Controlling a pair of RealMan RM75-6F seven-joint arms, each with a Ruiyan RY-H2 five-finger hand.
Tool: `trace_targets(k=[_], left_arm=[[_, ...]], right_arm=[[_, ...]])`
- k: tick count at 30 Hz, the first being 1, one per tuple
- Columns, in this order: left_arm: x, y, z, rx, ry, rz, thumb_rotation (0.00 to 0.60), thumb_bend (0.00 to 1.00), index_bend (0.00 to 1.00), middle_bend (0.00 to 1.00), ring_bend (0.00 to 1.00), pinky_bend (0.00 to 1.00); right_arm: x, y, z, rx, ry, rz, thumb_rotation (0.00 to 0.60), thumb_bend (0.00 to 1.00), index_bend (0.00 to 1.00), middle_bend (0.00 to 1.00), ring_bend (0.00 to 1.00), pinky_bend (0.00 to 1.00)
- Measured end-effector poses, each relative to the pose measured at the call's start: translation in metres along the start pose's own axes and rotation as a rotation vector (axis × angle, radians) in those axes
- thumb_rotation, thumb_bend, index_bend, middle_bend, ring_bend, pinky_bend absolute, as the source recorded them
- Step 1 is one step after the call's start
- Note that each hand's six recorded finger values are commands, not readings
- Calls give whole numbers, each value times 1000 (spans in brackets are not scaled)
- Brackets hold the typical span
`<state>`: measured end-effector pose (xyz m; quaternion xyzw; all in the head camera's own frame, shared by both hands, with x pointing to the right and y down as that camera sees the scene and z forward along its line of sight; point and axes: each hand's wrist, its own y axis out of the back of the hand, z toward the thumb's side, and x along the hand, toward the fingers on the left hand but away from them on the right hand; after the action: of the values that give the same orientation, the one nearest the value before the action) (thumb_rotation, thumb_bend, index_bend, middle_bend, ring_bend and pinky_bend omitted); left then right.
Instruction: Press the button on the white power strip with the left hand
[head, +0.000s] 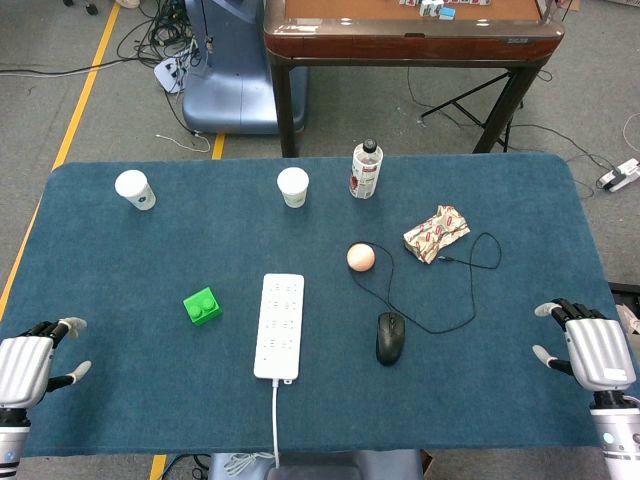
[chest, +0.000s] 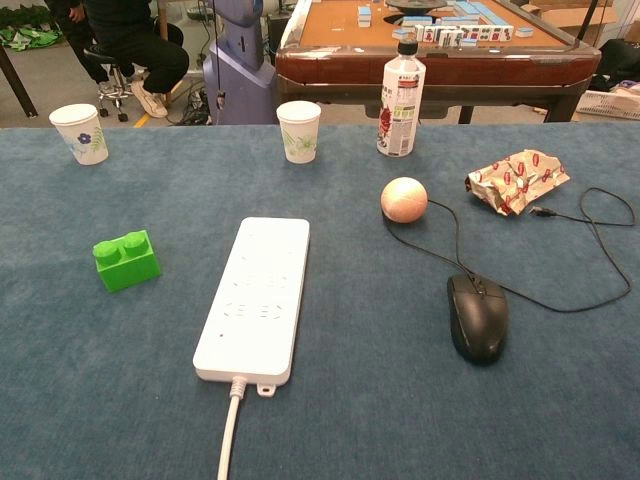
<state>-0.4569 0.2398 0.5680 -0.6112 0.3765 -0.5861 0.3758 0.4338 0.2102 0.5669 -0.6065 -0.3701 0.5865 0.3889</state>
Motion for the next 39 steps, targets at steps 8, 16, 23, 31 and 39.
trace_targets(k=[8, 16, 23, 31, 39], left_arm=[[0, -2, 7, -2, -33, -3, 600, 97, 444, 483, 514, 834], [1, 9, 34, -88, -178, 45, 600, 491, 295, 918, 946, 1000], [6, 24, 87, -140, -411, 37, 600, 580, 297, 1000, 1000, 1000], [17, 25, 158, -89, -630, -52, 600, 586, 199, 1000, 1000, 1000], [28, 6, 204, 64, -769, -79, 600, 591, 208, 1000, 1000, 1000]], right_arm=[[3, -1, 2, 2, 12, 0, 600, 101, 389, 384, 389, 490], [8, -1, 4, -4, 20, -11, 600, 101, 389, 386, 389, 490], [12, 7, 3, -33, 29, -44, 600, 101, 389, 387, 389, 490], [16, 16, -7, -68, 12, -74, 600, 100, 389, 387, 389, 490], [22, 25, -16, -105, 1, -104, 600, 101, 389, 387, 389, 490]])
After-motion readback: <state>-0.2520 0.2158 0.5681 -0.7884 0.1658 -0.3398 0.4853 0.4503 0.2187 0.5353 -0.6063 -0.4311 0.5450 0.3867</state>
